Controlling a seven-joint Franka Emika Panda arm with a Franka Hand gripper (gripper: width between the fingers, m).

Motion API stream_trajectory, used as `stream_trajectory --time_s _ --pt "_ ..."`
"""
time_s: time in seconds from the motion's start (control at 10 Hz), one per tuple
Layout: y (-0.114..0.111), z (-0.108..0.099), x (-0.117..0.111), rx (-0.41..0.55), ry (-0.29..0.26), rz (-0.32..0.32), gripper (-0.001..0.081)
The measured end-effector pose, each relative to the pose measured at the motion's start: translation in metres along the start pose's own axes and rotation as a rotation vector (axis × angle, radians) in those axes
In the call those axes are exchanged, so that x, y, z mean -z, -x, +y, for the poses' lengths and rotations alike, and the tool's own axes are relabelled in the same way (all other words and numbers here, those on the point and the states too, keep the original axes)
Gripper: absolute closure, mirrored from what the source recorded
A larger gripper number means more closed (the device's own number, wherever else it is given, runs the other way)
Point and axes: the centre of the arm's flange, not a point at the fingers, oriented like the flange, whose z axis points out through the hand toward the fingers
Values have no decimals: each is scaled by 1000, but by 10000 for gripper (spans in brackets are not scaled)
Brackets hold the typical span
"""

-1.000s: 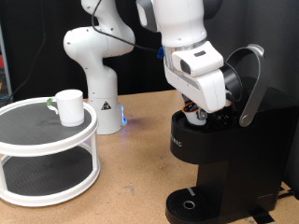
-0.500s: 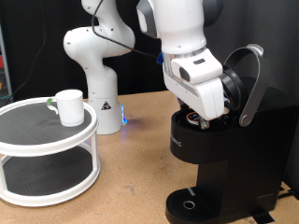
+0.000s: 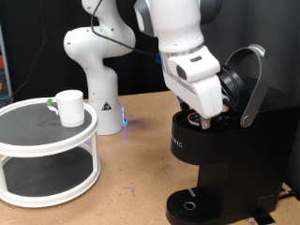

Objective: Make a cup of coffee with the keurig machine

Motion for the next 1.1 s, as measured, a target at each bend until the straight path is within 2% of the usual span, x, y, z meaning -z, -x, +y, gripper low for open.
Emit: stream_trajectory --time_s 0.4,0.8,0.9,1.1 --pt "21 11 35 -3 -48 57 1" --pt "30 15 41 11 -49 61 1" --pt "35 19 49 9 -54 69 1" --pt "41 24 78 -18 -53 112 1"
